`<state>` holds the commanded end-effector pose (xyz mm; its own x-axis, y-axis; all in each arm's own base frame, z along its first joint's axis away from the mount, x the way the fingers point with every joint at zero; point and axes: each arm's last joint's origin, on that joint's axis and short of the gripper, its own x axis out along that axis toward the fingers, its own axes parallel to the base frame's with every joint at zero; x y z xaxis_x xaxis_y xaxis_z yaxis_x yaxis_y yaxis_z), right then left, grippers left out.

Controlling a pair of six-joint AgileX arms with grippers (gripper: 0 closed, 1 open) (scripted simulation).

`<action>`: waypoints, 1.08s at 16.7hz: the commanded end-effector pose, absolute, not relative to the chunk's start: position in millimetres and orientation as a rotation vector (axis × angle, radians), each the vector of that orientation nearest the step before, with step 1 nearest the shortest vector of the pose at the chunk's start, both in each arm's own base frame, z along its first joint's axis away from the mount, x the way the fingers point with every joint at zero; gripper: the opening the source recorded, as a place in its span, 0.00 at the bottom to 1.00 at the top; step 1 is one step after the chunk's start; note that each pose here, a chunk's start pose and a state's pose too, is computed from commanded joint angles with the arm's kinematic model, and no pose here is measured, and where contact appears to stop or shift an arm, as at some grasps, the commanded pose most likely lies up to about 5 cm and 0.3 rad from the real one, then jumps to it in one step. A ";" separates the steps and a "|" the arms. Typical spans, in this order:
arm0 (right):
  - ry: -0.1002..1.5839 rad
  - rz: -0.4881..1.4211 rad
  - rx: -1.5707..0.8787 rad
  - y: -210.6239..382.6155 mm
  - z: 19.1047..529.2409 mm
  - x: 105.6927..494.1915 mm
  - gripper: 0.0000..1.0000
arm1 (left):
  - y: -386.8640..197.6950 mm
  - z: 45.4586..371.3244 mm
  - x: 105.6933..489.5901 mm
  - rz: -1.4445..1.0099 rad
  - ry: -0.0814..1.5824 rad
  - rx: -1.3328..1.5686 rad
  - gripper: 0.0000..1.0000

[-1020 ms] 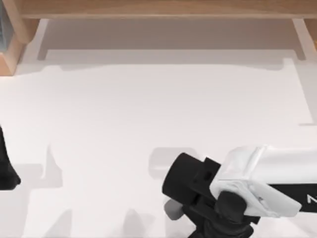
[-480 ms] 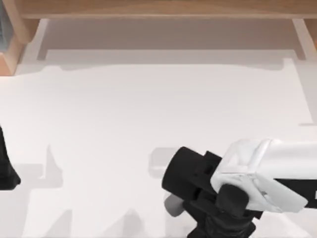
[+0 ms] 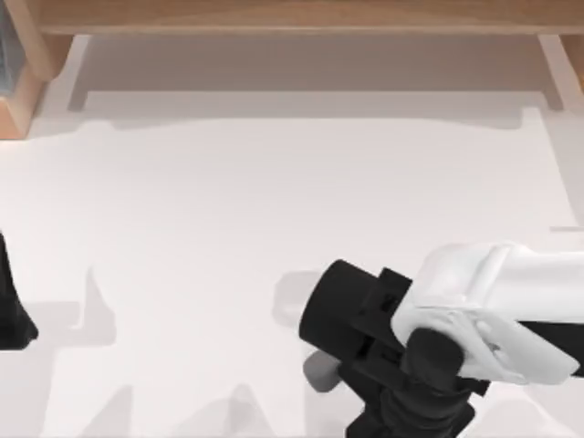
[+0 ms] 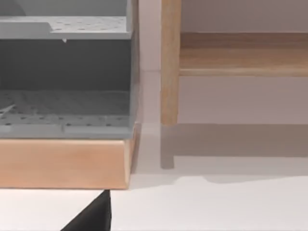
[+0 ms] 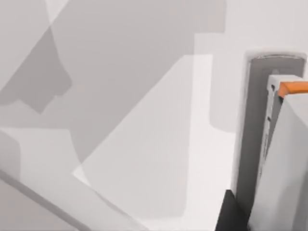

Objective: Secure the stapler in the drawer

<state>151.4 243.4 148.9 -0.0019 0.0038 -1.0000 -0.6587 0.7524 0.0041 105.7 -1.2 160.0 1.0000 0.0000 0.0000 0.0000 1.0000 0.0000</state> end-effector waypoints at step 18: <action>1.351 0.173 -0.257 94.0 258.4 365.0 0.00 | -1.2 160.0 105.7 0.000 0.000 0.000 1.00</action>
<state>365.0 94.0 258.4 0.2118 -0.0244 -0.9770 -0.2702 0.9593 -0.0825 105.7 -1.2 160.0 1.0000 0.0000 0.0000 0.0000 1.0000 0.0000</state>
